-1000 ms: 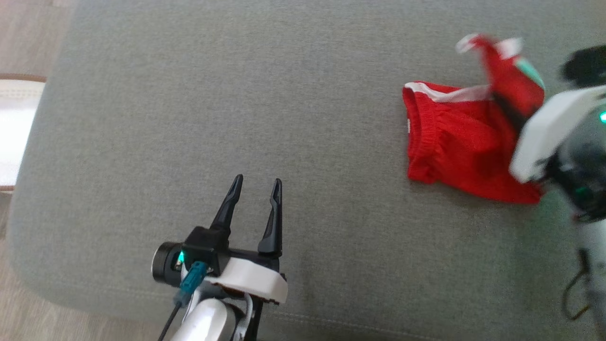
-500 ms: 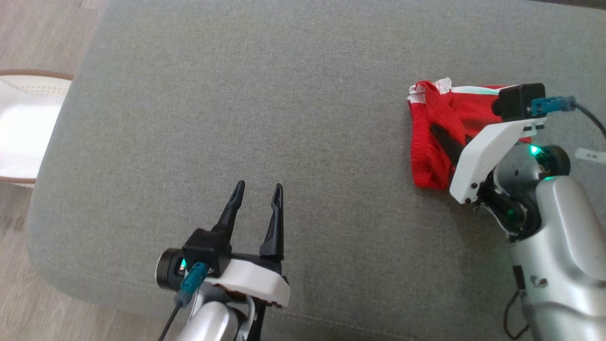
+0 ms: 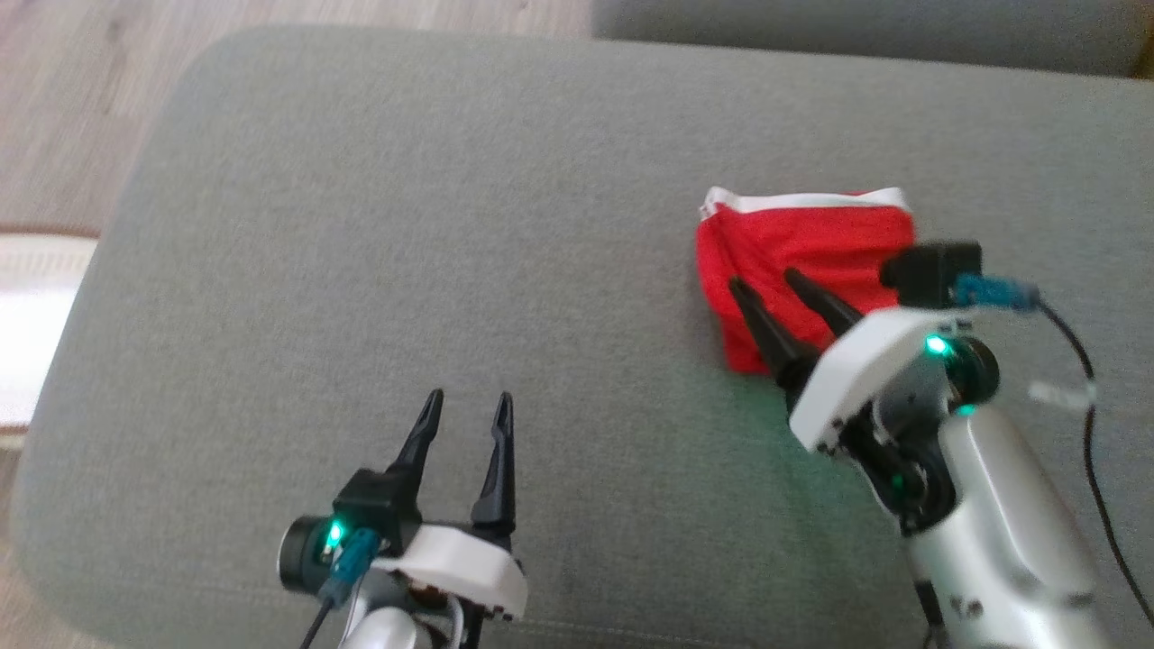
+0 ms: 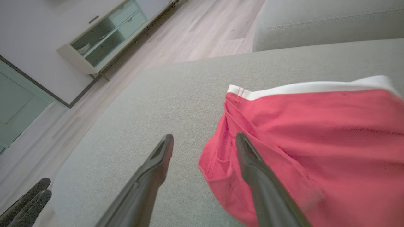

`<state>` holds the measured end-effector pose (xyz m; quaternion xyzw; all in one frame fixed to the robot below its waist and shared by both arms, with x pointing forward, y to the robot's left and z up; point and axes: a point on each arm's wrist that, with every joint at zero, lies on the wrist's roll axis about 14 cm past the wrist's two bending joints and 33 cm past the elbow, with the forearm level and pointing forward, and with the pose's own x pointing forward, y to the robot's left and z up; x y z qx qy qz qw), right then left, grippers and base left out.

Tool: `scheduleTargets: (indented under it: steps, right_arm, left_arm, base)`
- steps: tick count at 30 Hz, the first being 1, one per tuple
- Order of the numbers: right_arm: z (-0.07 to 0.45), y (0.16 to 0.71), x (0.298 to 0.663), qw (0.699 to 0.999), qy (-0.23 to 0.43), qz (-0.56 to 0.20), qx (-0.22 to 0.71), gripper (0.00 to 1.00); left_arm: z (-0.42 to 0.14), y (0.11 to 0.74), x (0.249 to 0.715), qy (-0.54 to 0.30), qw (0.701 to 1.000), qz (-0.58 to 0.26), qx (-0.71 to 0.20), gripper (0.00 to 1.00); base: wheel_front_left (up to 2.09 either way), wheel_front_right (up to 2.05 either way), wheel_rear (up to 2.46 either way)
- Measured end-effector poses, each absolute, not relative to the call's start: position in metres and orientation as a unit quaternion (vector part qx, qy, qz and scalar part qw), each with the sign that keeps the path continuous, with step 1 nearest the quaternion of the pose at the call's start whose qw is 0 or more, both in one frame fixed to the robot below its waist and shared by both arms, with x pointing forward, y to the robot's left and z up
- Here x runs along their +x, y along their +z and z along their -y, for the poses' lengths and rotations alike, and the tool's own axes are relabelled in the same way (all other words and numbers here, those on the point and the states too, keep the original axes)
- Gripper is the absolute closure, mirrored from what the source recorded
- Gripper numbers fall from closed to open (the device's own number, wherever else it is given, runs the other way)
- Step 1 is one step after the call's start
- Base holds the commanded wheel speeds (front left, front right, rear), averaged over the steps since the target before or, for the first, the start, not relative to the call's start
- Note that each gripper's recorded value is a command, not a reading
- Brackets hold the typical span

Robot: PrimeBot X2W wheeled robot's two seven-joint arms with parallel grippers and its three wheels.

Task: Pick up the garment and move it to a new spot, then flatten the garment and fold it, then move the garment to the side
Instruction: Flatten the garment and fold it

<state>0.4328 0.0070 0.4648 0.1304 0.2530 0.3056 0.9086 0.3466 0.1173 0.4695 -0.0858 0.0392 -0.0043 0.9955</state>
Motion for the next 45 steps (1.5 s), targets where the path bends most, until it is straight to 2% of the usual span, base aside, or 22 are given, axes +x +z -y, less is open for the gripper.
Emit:
scheduleTargets:
  steps: [4,10,18,25,26,27,28,29,30,31,35,39,45]
  right_arm:
    - [0.026,0.482,0.427,0.939,0.270,-0.183,0.107,0.00]
    - [0.102,0.506,0.416,0.979,0.180,-0.081,0.054,0.00]
    - [0.175,0.486,0.376,0.994,0.078,-0.065,0.035,0.00]
    - [0.177,0.483,0.376,0.995,0.071,-0.060,0.033,0.00]
    - [0.175,0.482,0.378,0.995,0.074,-0.061,0.033,0.04]
    - [0.172,0.481,0.380,0.994,0.078,-0.063,0.033,0.32]
    - [0.167,0.482,0.383,0.994,0.085,-0.063,0.034,0.66]
    - [0.162,0.483,0.387,0.993,0.092,-0.062,0.034,0.95]
    - [0.157,0.485,0.393,0.992,0.102,-0.061,0.031,0.95]
    - [0.151,0.487,0.400,0.992,0.110,-0.060,0.028,1.00]
    - [0.134,0.487,0.425,0.989,0.133,-0.067,0.025,1.00]
    - [0.111,0.462,0.448,0.981,0.158,-0.112,0.021,1.00]
    - [0.080,0.405,0.448,0.963,0.190,-0.193,0.015,1.00]
  left_arm:
    - [-0.116,0.474,0.339,-0.011,0.996,-0.030,-0.083,0.00]
    - [-0.119,0.475,0.325,-0.014,0.997,-0.024,-0.078,0.00]
    - [-0.121,0.475,0.311,-0.023,0.997,-0.020,-0.069,0.00]
    - [-0.127,0.481,0.313,-0.020,0.998,-0.010,-0.064,0.00]
    - [-0.128,0.480,0.313,-0.019,0.998,-0.010,-0.063,0.00]
    - [-0.129,0.480,0.312,-0.018,0.998,-0.011,-0.062,0.00]
    - [-0.130,0.479,0.312,-0.015,0.998,-0.012,-0.061,0.00]
    - [-0.131,0.478,0.312,-0.013,0.998,-0.014,-0.062,0.00]
    - [-0.132,0.477,0.312,-0.011,0.998,-0.016,-0.062,0.00]
    - [-0.133,0.475,0.313,-0.010,0.998,-0.020,-0.062,0.00]
    - [-0.135,0.469,0.317,-0.006,0.998,-0.030,-0.062,0.00]
    - [-0.140,0.468,0.329,0.002,0.998,-0.033,-0.060,0.00]
    - [-0.150,0.466,0.335,0.023,0.997,-0.036,-0.056,0.00]
  base:
    - [0.00,0.00,0.00]
    - [0.00,0.00,0.00]
    - [0.00,0.00,0.00]
    - [0.00,0.00,0.00]
    - [0.00,0.00,0.00]
    - [0.00,0.00,0.00]
    - [0.00,0.00,0.00]
    - [0.00,0.00,0.00]
    - [0.00,0.00,0.00]
    - [0.00,0.00,0.00]
    - [0.00,0.00,0.00]
    - [0.00,0.00,0.00]
    - [0.00,0.00,0.00]
